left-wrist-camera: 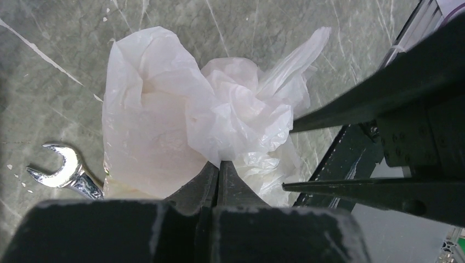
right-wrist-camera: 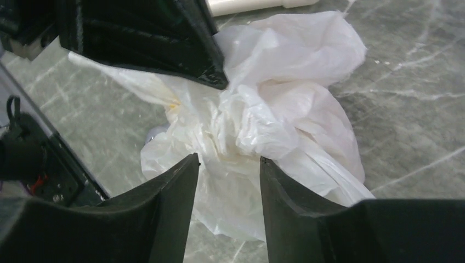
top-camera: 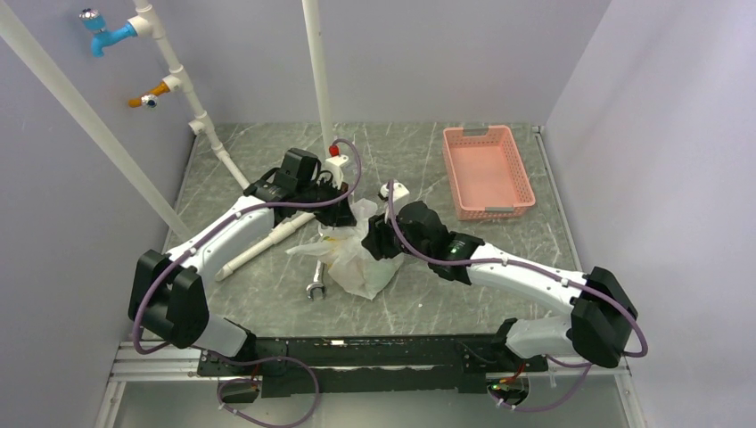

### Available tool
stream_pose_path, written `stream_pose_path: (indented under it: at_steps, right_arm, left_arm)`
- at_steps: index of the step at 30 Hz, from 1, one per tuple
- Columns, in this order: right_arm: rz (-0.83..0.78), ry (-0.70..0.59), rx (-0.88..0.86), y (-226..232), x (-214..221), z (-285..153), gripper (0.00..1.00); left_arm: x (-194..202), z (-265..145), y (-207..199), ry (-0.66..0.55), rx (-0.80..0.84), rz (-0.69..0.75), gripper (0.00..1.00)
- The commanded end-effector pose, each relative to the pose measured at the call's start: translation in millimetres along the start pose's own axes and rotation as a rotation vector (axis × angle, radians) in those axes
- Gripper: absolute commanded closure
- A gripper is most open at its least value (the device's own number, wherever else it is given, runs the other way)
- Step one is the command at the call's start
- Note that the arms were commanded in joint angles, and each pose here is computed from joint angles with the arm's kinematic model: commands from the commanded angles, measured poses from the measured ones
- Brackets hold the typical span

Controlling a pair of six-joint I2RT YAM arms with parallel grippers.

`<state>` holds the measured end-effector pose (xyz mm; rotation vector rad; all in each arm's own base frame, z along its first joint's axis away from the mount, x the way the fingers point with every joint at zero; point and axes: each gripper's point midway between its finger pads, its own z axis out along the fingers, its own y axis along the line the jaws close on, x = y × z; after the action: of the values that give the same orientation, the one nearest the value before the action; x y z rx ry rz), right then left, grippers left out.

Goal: Take the fake fruits out of the plastic bag

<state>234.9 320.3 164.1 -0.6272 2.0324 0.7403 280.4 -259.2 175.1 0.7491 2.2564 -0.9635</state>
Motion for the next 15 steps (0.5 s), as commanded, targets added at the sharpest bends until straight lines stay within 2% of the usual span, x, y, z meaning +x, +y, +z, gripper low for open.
stream_pose_path:
  at_steps: [1, 4, 8, 11, 15]
  right_arm:
    - [0.194, -0.064, 0.120, -9, -10, -5, 0.47]
    - [0.208, -0.064, 0.149, -8, -7, 1, 0.45]
    - [0.174, -0.046, 0.139, -4, -7, 10, 0.49]
    - [0.160, -0.067, 0.080, 6, -11, 10, 0.63]
    - [0.146, -0.069, 0.049, 8, -4, 3, 0.93]
  left_arm:
    - [-23, -10, -18, -0.075, 0.058, 0.040, 1.00]
    - [-23, -9, -20, -0.082, 0.068, 0.033, 1.00]
    - [-25, -10, -23, -0.090, 0.080, 0.030, 1.00]
    - [-27, -12, -22, -0.108, 0.067, 0.021, 1.00]
    - [-33, -19, -6, -0.143, -0.023, -0.007, 1.00]
